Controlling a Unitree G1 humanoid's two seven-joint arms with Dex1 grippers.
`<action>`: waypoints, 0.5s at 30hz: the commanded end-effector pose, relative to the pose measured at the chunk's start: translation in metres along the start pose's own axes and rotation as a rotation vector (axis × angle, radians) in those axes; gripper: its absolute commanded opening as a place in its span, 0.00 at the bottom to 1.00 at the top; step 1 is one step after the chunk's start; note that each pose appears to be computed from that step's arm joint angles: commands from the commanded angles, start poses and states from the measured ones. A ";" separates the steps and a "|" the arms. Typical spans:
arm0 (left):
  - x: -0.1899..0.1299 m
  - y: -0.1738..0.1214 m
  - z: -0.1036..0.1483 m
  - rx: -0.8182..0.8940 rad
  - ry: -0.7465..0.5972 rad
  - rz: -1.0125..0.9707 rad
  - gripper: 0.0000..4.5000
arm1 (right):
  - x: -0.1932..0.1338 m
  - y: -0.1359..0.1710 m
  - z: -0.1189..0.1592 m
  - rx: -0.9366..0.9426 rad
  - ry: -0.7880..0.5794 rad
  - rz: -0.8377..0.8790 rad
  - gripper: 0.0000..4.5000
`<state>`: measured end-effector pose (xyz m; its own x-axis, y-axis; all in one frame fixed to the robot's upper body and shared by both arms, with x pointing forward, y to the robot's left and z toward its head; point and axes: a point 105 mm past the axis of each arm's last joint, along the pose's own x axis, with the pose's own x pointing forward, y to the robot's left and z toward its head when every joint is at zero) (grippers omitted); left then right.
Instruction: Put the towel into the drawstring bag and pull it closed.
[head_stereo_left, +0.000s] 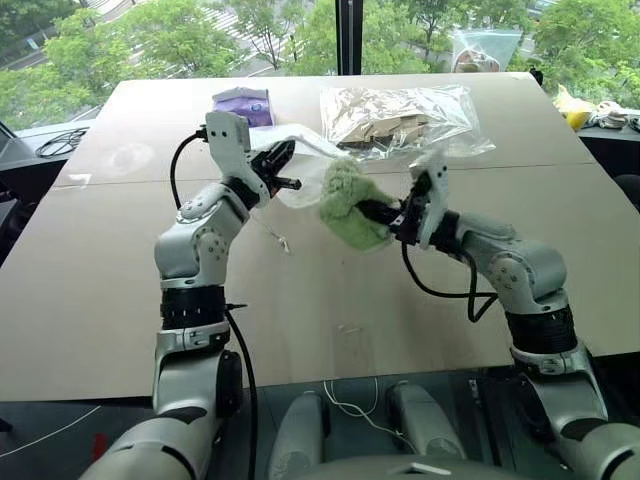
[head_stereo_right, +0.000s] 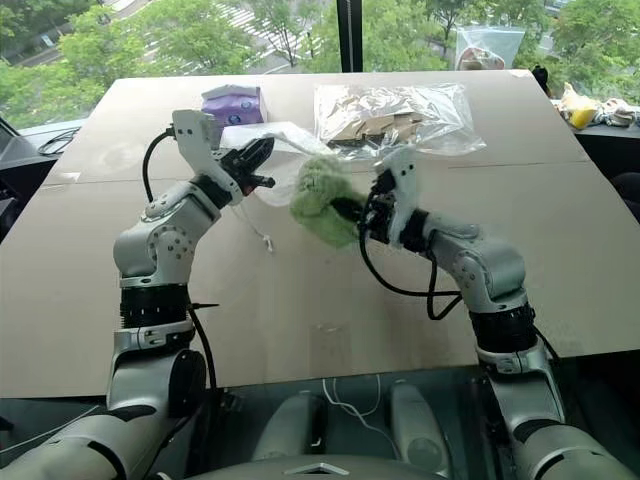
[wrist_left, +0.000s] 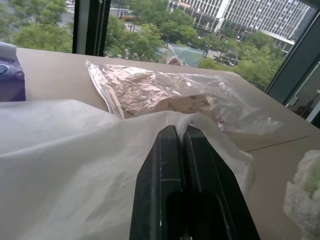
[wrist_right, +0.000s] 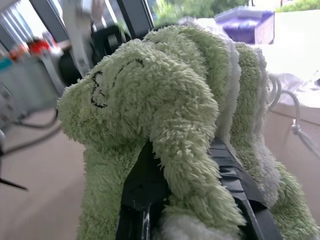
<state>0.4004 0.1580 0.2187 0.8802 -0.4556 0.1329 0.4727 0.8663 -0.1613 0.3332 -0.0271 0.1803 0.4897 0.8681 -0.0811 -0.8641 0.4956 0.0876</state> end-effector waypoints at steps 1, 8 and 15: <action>-0.005 -0.016 0.018 0.033 -0.052 -0.083 0.00 | 0.010 0.003 0.009 -0.154 0.022 -0.006 0.02; -0.012 -0.032 0.016 0.040 -0.047 -0.155 0.00 | 0.021 0.004 0.014 -0.190 0.011 -0.030 0.02; -0.019 -0.051 0.003 0.048 0.001 -0.237 0.00 | 0.032 0.001 0.023 -0.188 -0.014 -0.104 0.02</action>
<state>0.3682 0.1305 0.2130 0.7811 -0.6131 0.1185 0.6241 0.7720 -0.1201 0.3473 -0.0001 0.1784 0.5493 0.8259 -0.1270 -0.8353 0.5469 -0.0563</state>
